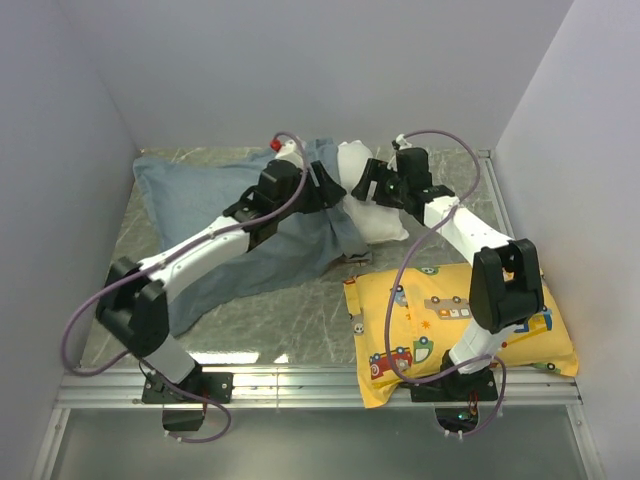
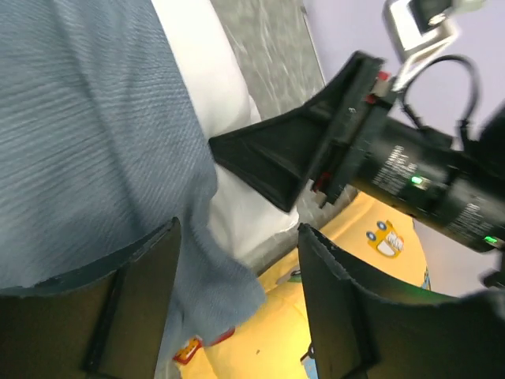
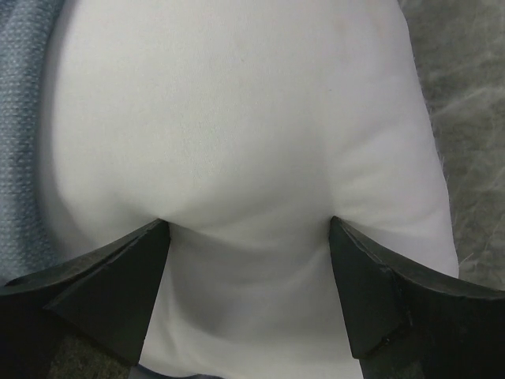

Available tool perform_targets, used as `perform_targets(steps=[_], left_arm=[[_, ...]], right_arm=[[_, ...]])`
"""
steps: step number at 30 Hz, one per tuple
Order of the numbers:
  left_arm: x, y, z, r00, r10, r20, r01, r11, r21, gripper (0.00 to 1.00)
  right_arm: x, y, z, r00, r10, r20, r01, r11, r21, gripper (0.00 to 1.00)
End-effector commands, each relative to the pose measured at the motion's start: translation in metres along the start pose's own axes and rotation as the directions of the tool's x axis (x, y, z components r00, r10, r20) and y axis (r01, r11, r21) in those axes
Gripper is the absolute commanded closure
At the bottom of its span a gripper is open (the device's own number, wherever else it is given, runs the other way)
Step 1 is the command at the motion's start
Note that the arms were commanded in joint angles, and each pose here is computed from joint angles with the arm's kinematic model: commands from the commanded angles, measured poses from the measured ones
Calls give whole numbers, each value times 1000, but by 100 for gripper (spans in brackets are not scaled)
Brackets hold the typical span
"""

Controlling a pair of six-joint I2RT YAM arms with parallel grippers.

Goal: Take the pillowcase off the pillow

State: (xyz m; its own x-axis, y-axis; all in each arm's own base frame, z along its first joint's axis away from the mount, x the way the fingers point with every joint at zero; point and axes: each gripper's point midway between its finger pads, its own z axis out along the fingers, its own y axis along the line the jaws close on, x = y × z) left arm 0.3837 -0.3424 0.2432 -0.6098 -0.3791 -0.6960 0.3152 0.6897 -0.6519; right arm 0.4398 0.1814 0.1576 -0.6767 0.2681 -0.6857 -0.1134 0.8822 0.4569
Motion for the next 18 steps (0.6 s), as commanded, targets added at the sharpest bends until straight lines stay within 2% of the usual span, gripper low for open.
perform_targets(steps=[1,2,3,5,6,9,13,14,16,18], left_arm=[[-49,-6,-45,989,16,150,-4,997,-79,33],[-59,9,-54,978,29,205,6,985,-170,32],[-70,11,-70,970,33,242,17,979,-202,30],[-72,35,-89,965,71,252,17,943,-332,26],[-85,45,-106,946,96,308,37,916,-400,23],[-89,73,-129,935,139,326,53,855,-516,14],[-78,106,-135,951,150,272,41,808,-588,9],[-82,110,-132,949,148,280,44,815,-577,8],[-76,116,-119,963,154,222,-1,826,-564,8],[-71,130,-104,971,159,178,-22,804,-594,9]], right_arm=[[-20,12,4,999,-44,22,45,998,-40,11],[-16,10,6,999,-37,12,38,999,-33,11],[-18,10,2,999,-36,25,37,999,-33,11],[-19,10,-3,998,-39,56,41,999,-35,11],[-26,15,-11,996,-45,81,49,998,-48,11],[-36,25,-16,993,-76,93,84,993,-79,10],[-42,39,-17,991,-105,83,115,984,-133,10],[-41,41,-16,990,-117,83,128,982,-138,10],[-41,41,-13,989,-124,76,133,982,-136,10],[-41,43,-12,988,-132,76,142,980,-142,10]])
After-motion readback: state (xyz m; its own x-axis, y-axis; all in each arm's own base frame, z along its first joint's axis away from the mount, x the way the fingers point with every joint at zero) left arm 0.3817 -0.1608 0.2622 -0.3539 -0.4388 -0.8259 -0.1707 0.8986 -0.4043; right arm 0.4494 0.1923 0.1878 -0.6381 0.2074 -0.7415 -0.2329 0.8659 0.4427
